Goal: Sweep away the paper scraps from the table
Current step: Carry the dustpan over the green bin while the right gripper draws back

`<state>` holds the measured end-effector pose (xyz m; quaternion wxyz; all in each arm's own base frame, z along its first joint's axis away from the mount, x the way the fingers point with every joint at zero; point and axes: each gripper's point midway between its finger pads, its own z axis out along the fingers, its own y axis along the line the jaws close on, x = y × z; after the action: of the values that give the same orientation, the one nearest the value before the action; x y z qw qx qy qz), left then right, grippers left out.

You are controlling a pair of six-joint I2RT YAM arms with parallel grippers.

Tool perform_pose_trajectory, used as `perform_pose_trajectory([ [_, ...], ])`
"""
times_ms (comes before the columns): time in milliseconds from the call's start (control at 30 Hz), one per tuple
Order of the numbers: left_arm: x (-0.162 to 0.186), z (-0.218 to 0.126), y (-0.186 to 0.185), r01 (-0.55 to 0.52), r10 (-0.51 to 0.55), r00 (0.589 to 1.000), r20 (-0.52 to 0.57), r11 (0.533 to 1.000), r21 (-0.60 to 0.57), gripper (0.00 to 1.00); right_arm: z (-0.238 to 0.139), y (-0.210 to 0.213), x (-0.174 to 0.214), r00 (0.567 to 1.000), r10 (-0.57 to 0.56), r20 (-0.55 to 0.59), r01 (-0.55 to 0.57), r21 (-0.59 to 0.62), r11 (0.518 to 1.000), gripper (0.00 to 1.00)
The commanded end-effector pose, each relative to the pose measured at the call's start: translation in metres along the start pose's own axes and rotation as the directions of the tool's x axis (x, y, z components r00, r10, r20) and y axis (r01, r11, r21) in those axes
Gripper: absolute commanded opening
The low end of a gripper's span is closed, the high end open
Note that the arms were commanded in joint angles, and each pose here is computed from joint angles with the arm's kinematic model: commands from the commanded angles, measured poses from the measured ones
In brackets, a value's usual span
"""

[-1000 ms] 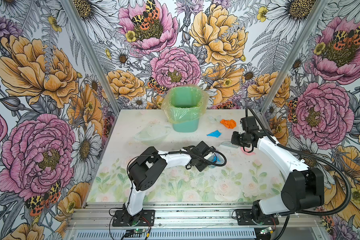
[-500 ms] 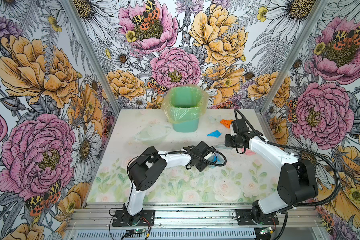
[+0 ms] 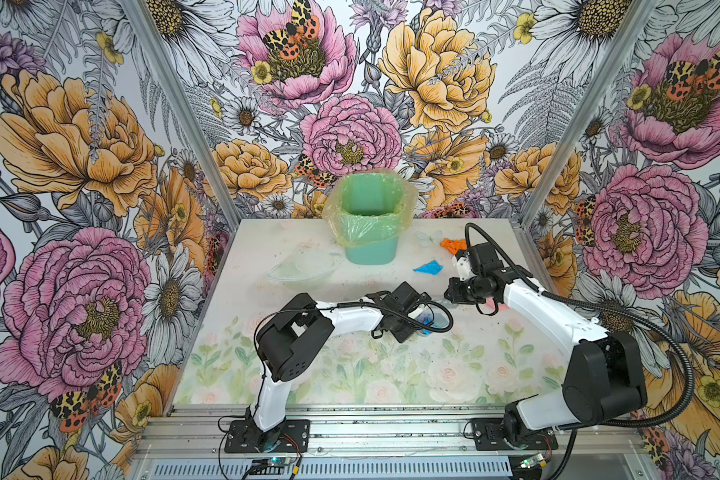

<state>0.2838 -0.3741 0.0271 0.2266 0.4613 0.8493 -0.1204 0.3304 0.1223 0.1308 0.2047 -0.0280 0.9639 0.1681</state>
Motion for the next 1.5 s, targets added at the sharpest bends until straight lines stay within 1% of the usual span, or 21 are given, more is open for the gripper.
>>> perform_pose_trajectory([
  [0, -0.006, -0.003, 0.005, 0.011, -0.010, 1.000, 0.021, 0.999, -0.035, 0.00, -0.024, 0.011, -0.016, 0.998, -0.012, 0.067, 0.015, -0.050, 0.999, 0.00],
  [233, -0.011, -0.022, 0.013, 0.039, -0.035, 0.997, 0.065, 0.998, -0.051, 0.00, -0.044, 0.004, -0.031, 0.993, 0.021, 0.114, -0.014, -0.061, 0.998, 0.00],
  [367, -0.021, -0.044, 0.019, 0.073, -0.069, 0.991, 0.117, 0.997, -0.032, 0.00, -0.062, -0.009, -0.047, 0.982, 0.096, 0.165, -0.082, -0.086, 0.993, 0.00],
  [400, -0.031, -0.063, 0.021, 0.077, -0.071, 0.984, 0.161, 0.996, -0.034, 0.00, -0.067, -0.012, -0.051, 0.978, 0.110, 0.180, -0.095, -0.087, 0.992, 0.00],
  [533, -0.042, -0.094, 0.034, 0.108, -0.096, 0.975, 0.200, 0.993, -0.051, 0.00, -0.081, -0.029, -0.064, 0.959, 0.168, 0.229, -0.154, -0.076, 0.985, 0.00],
  [667, -0.049, -0.117, 0.040, 0.122, -0.110, 0.974, 0.196, 0.991, -0.051, 0.00, -0.086, -0.045, -0.068, 0.944, 0.214, 0.250, -0.206, -0.058, 0.977, 0.00],
  [800, -0.065, -0.146, 0.037, 0.117, -0.110, 0.975, 0.195, 0.993, -0.028, 0.00, -0.085, -0.057, -0.067, 0.935, 0.250, 0.252, -0.246, -0.047, 0.968, 0.00],
  [1000, -0.092, -0.201, 0.037, 0.102, -0.098, 0.964, 0.248, 0.995, -0.005, 0.00, -0.079, -0.063, -0.064, 0.929, 0.269, 0.254, -0.262, -0.062, 0.963, 0.00],
  [1200, -0.121, -0.265, 0.056, 0.167, -0.166, 0.920, 0.356, 0.985, 0.029, 0.00, -0.072, -0.066, -0.064, 0.926, 0.292, 0.240, -0.285, -0.066, 0.956, 0.00],
  [1333, -0.138, -0.311, 0.078, 0.239, -0.243, 0.870, 0.429, 0.969, 0.065, 0.00, -0.071, -0.067, -0.064, 0.926, 0.293, 0.239, -0.286, -0.064, 0.956, 0.00],
  [1467, -0.144, -0.335, 0.105, 0.302, -0.281, 0.841, 0.462, 0.953, 0.031, 0.00, -0.069, -0.067, -0.064, 0.926, 0.293, 0.239, -0.286, -0.066, 0.956, 0.00],
])
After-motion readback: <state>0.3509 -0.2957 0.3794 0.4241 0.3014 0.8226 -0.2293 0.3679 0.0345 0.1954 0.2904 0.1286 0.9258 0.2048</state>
